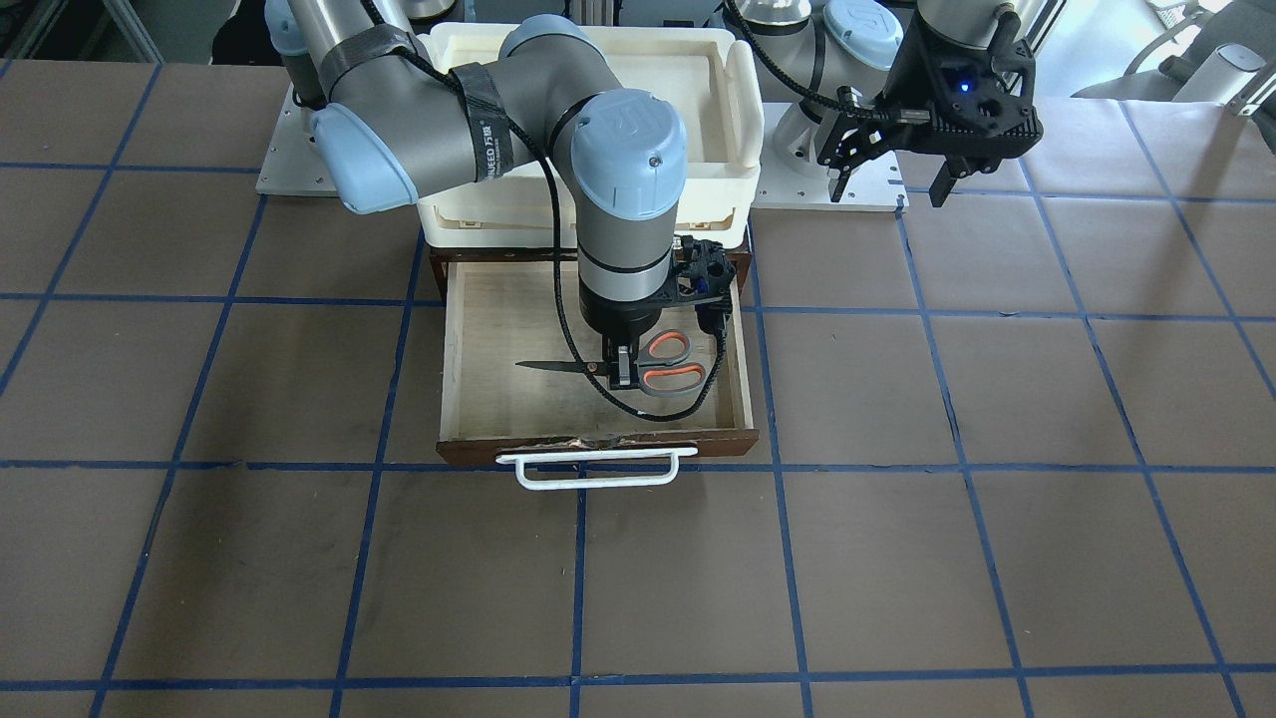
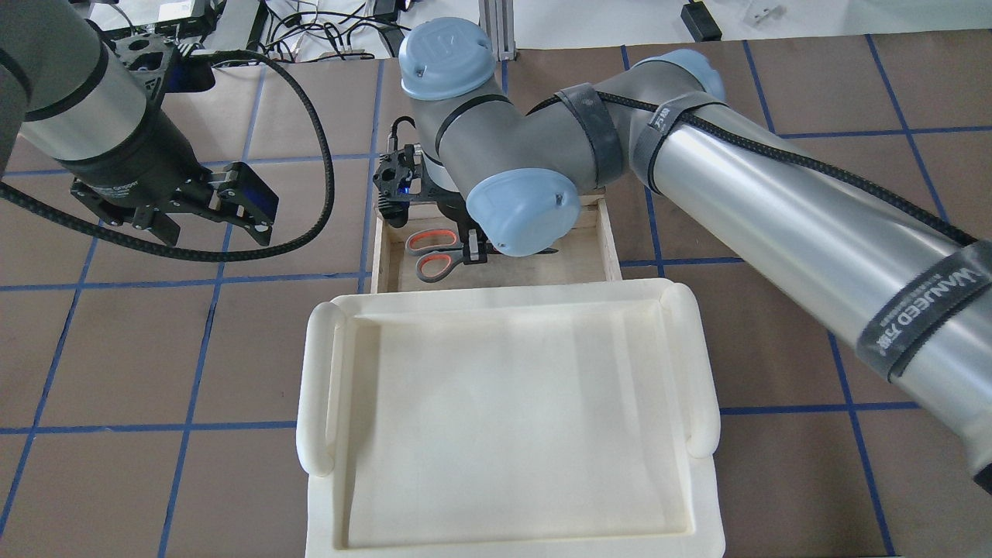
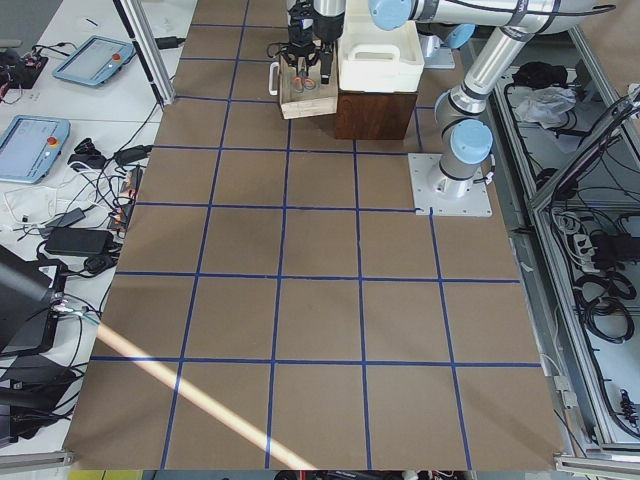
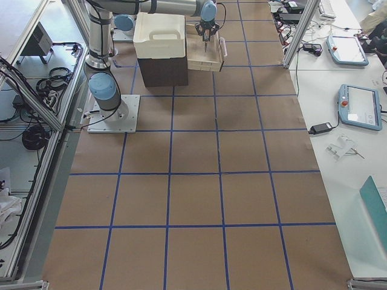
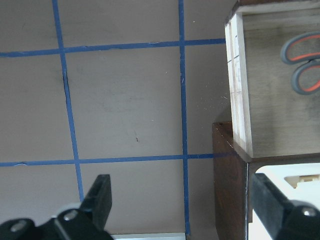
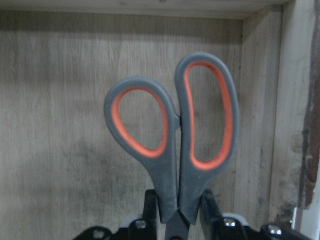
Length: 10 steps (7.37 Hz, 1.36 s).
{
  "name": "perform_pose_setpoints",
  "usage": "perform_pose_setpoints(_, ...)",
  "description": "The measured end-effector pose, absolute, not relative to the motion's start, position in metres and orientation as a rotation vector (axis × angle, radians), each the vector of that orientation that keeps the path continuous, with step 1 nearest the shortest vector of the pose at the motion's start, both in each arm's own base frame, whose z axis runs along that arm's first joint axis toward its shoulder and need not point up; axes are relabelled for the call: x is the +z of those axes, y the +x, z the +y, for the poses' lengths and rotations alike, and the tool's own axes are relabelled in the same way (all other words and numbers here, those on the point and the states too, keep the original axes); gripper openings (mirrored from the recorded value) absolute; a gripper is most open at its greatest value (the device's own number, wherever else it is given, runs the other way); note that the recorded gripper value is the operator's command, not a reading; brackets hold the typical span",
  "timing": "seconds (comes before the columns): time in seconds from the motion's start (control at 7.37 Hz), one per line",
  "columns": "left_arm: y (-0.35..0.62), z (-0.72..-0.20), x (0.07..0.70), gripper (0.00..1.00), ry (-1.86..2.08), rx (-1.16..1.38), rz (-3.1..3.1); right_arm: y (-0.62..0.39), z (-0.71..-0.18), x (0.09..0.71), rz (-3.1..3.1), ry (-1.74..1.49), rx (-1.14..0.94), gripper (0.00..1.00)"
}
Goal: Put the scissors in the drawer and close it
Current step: 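Lower the scissors into the drawer and open the right gripper, then raise the right gripper away from the drawer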
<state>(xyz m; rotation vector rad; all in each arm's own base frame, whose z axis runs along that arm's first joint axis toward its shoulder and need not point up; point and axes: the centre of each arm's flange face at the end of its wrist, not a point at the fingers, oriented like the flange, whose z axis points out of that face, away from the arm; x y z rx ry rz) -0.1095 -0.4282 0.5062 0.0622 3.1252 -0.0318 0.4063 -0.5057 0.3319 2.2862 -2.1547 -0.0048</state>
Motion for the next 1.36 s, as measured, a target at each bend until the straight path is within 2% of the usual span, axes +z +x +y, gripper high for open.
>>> perform_pose_setpoints(0.14, -0.11, -0.428, 0.506, 1.0, 0.063, -0.031, 3.125, 0.406, -0.506, 0.33, -2.153, 2.273, -0.014, 0.99)
perform_pose_setpoints(0.68, -0.109, -0.428, 0.507, 1.0, 0.063, -0.032, 3.124, 0.404, -0.506, 0.333, -2.169, 2.236, -0.017, 1.0)
perform_pose_setpoints(0.95, -0.11, -0.427, 0.508, 1.0, 0.063, -0.039, 3.125, 0.386, -0.507, 0.366, -2.189, 2.176, 0.049, 1.0)
perform_pose_setpoints(1.36, -0.11, -0.433, 0.503, 1.0, 0.054, -0.03, 3.136, 0.295, -0.518, 0.442, -2.349, 1.922, 0.139, 1.0)
